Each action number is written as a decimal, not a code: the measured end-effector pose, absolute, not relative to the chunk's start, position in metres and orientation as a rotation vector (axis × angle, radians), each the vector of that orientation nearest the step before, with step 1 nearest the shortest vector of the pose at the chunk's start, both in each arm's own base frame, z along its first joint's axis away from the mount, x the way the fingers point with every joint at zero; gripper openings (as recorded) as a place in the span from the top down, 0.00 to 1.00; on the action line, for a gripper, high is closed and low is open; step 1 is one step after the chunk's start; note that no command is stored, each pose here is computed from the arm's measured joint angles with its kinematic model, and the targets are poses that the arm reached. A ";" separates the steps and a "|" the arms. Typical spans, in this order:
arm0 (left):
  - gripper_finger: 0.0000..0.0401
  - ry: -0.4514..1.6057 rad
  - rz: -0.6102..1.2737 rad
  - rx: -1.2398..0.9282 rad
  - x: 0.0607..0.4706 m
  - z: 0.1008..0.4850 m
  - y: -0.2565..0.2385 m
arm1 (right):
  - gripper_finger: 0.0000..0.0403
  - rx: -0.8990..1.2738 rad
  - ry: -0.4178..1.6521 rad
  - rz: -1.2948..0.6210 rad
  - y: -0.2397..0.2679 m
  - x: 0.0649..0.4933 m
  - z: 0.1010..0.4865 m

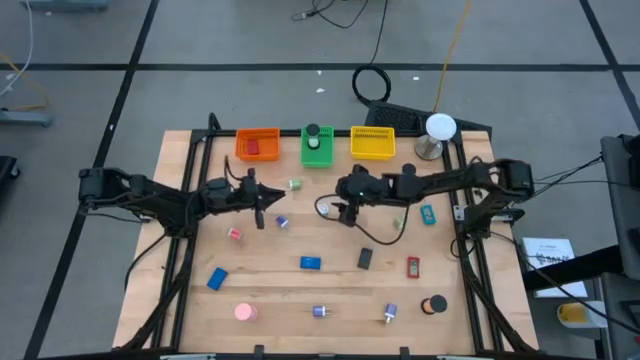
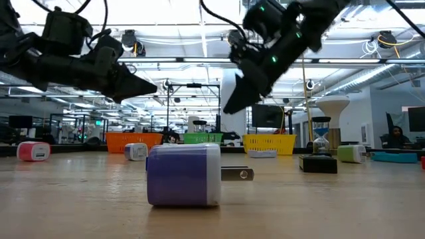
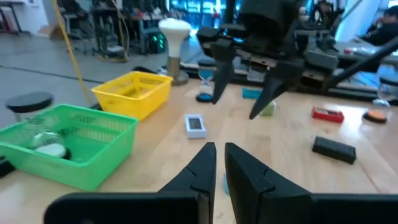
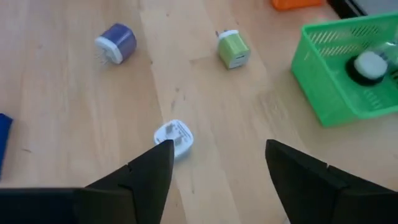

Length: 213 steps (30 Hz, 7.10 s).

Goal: Pick & Place Office items
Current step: Put the blue charger adapter into the yellow bin

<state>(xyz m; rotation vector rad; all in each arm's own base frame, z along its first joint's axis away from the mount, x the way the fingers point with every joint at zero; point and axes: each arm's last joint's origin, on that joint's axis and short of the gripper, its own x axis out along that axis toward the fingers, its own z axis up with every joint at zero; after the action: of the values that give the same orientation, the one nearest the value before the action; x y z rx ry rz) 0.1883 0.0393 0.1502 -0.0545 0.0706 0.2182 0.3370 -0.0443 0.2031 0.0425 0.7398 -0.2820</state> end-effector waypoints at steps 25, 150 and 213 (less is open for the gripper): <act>0.91 0.088 0.267 -0.064 0.185 0.147 0.041 | 1.00 -0.171 1.410 0.088 -0.045 0.429 0.220; 0.91 0.088 0.265 -0.068 0.185 0.147 0.041 | 0.68 0.964 1.065 -1.114 -0.312 0.264 0.191; 0.91 0.087 0.266 -0.071 0.186 0.147 0.041 | 0.81 0.757 1.022 -1.081 -0.290 0.271 0.210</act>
<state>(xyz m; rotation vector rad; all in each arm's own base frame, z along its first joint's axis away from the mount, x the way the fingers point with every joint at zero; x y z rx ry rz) 0.1855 0.0412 0.1466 -0.0714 0.0875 0.2656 0.2712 -0.2905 0.2098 0.7573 1.0223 -1.0810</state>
